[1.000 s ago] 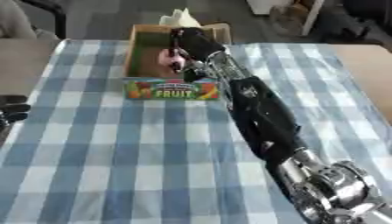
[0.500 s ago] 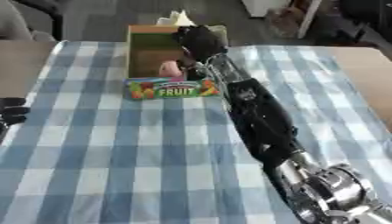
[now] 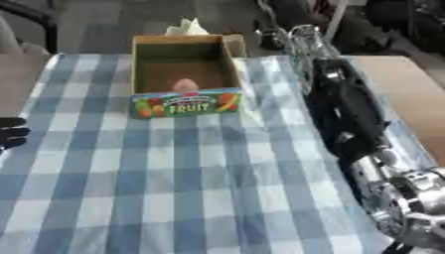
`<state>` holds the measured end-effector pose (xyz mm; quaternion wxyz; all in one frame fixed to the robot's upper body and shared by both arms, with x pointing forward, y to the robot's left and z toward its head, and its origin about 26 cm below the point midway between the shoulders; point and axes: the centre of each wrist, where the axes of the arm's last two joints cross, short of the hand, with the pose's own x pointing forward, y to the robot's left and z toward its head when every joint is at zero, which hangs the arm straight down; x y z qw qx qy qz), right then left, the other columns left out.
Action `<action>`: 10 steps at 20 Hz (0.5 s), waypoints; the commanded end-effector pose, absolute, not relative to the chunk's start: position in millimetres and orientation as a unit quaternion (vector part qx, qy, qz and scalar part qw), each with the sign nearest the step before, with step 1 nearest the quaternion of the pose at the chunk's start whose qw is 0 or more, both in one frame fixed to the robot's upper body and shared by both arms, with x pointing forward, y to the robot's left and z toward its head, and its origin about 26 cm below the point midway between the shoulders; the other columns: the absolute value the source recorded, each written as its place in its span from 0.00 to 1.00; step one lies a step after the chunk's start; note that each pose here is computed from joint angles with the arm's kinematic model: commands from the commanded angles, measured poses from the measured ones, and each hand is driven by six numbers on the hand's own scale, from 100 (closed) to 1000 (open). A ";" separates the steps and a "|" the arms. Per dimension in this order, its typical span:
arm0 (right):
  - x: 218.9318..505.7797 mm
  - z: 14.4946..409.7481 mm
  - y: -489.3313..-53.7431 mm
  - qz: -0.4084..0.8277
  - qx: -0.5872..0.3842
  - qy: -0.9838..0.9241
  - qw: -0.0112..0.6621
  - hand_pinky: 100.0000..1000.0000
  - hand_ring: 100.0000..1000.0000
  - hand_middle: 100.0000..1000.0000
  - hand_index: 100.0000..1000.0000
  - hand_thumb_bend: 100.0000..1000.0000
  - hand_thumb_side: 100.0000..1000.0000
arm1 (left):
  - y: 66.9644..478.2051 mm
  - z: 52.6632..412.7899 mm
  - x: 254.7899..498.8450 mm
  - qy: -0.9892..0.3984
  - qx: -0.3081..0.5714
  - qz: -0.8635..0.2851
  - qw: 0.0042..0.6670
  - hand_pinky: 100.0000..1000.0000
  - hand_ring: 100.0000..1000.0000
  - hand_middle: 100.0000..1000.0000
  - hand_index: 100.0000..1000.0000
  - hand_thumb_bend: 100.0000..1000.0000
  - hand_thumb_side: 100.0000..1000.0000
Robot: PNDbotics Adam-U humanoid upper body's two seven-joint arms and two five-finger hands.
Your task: Pick up objects on the table and place them in the box.
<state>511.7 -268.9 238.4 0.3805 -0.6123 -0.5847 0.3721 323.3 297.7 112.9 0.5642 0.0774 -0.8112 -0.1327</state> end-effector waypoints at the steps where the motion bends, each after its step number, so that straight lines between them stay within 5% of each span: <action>1: 498.0 258.2 -355.8 0.257 -0.678 -0.517 0.455 0.75 0.82 0.70 0.79 0.00 0.00 | 309.7 122.2 321.0 -0.816 0.103 -0.133 0.554 0.76 0.71 0.67 0.68 0.00 0.78; 6: 450.6 223.3 -474.2 0.004 -0.704 -0.431 0.565 0.66 0.85 0.65 0.71 0.00 0.05 | 322.8 119.8 316.3 -0.810 0.129 -0.122 0.559 0.76 0.71 0.67 0.68 0.00 0.77; 10: 398.5 158.2 -541.6 -0.163 -0.693 -0.374 0.595 0.63 0.84 0.62 0.68 0.00 0.11 | 331.3 120.2 313.2 -0.807 0.148 -0.117 0.560 0.76 0.71 0.67 0.67 0.00 0.77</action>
